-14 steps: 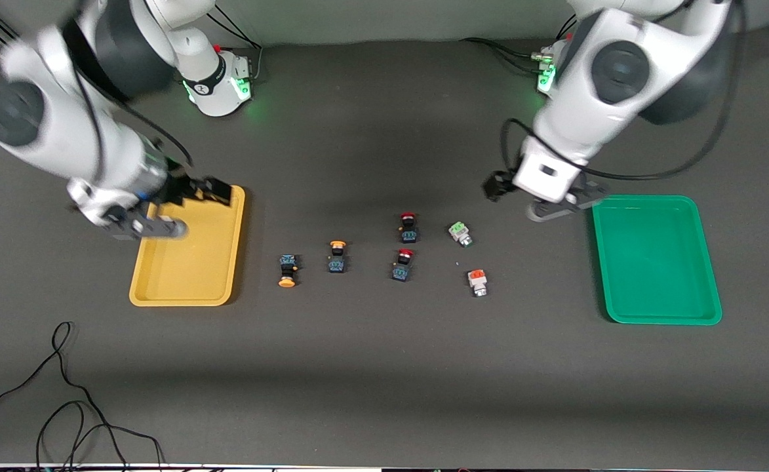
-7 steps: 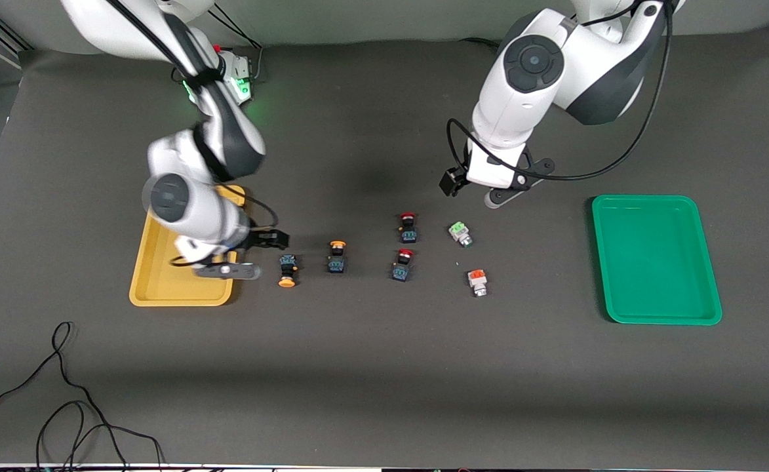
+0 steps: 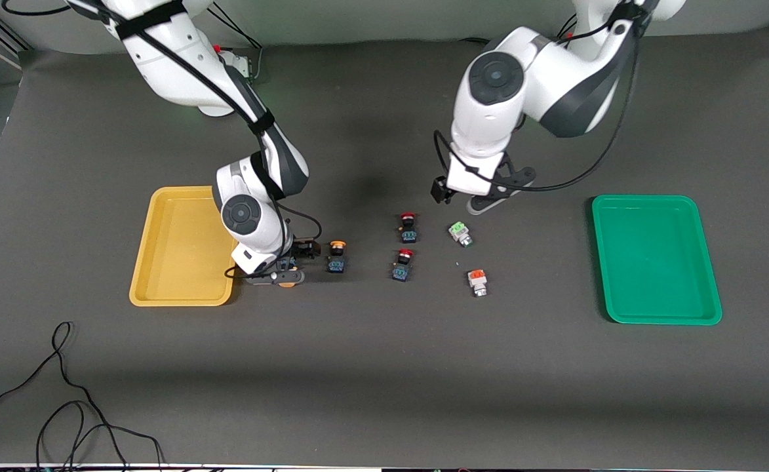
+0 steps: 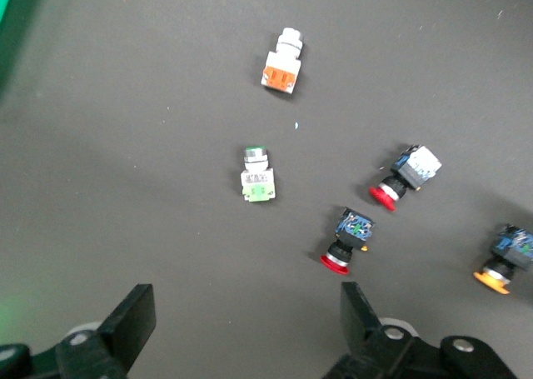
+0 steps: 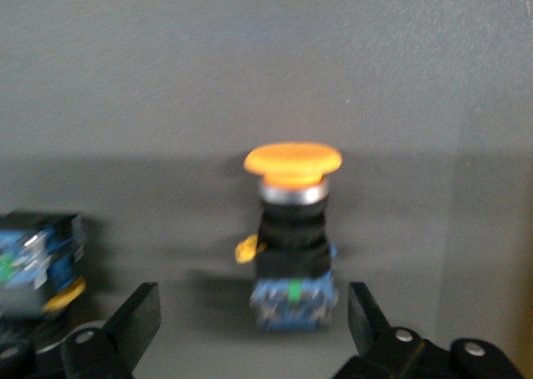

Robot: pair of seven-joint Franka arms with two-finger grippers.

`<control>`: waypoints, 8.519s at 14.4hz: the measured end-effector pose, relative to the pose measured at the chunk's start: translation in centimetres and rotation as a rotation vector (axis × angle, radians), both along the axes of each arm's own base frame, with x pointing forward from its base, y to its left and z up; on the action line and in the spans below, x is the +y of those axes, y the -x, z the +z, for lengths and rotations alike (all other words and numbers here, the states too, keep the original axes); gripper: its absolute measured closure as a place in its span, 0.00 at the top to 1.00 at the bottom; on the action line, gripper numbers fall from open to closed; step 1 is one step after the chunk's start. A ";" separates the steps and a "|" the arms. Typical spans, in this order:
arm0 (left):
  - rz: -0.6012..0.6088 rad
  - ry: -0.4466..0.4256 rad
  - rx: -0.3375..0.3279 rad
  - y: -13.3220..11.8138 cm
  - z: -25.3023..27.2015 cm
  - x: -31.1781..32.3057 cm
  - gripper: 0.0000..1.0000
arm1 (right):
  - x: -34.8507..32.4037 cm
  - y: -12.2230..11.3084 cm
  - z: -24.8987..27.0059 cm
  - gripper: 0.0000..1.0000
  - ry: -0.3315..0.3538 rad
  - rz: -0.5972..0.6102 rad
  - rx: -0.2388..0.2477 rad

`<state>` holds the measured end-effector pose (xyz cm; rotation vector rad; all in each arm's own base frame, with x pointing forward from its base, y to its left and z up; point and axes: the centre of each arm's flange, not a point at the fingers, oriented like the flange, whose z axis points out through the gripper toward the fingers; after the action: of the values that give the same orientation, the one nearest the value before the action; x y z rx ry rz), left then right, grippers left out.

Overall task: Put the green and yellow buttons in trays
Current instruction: 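Place the yellow button in the yellow tray while the left gripper grasps green button, then place the green button in the green tray while the right gripper grasps yellow button, then place the yellow button in the yellow tray while the left gripper grasps orange-based button, then place the orange-based button in the green tray while the right gripper withdraws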

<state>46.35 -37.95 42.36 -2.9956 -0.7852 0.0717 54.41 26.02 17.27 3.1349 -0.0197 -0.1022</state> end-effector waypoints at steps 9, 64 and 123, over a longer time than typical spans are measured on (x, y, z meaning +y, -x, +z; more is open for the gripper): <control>-0.019 0.036 -0.032 -2.2 -13.2 -0.3 0.99 | -2.4 -1.9 0.8 0.44 0.014 -0.038 -0.017; -0.653 0.086 0.003 -9.6 -20.5 44.9 0.41 | 4.7 -4.5 12.8 1.00 -0.087 -0.066 0.033; -0.324 0.010 -0.084 -13.0 -12.1 8.4 0.41 | -29.9 2.1 0.8 0.41 -0.023 0.139 -0.139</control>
<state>59.30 -29.50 30.30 -3.1066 -0.2958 -0.0619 52.35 -3.91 18.03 3.1472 0.1996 0.1163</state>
